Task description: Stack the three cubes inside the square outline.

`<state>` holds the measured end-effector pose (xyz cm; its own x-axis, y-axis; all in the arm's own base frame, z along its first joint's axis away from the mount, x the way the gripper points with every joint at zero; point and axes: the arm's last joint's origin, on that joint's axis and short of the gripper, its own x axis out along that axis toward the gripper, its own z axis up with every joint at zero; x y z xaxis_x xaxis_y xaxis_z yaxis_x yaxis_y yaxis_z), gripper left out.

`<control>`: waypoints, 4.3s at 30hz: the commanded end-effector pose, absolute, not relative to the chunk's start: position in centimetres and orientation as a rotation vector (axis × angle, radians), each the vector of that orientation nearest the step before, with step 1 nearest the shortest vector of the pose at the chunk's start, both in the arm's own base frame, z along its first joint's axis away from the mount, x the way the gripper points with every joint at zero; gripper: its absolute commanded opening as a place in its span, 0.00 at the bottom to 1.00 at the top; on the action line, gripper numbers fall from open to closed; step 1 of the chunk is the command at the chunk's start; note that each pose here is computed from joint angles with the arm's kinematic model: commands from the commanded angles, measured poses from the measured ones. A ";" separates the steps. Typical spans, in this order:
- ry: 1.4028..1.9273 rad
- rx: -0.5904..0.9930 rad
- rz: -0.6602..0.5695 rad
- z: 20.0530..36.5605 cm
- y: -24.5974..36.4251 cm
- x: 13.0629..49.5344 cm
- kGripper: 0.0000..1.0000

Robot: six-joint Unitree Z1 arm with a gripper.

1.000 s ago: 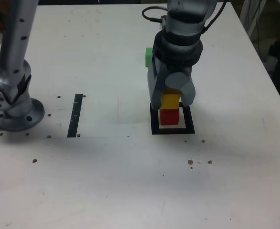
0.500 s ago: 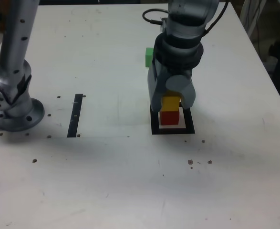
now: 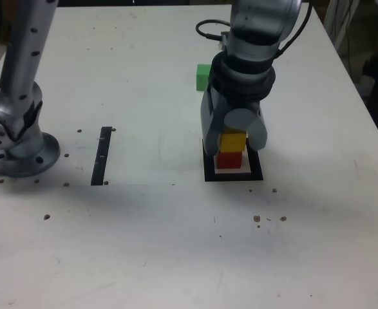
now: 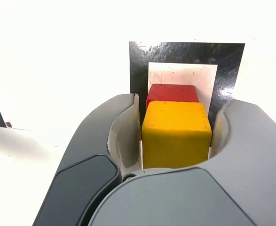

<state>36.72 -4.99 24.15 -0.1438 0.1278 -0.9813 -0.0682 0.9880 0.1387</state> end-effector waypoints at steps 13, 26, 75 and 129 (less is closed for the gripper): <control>1.678 0.163 0.215 29.6 -2.3 34.0 0.99; 1.771 0.222 0.156 30.1 12.2 31.4 0.99; 1.701 0.174 -0.027 20.7 18.4 35.8 0.28; 1.687 0.124 0.085 31.0 -5.2 36.7 0.15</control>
<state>36.55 -5.09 31.26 -0.1153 0.1292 -0.9849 0.0275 0.9915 0.1268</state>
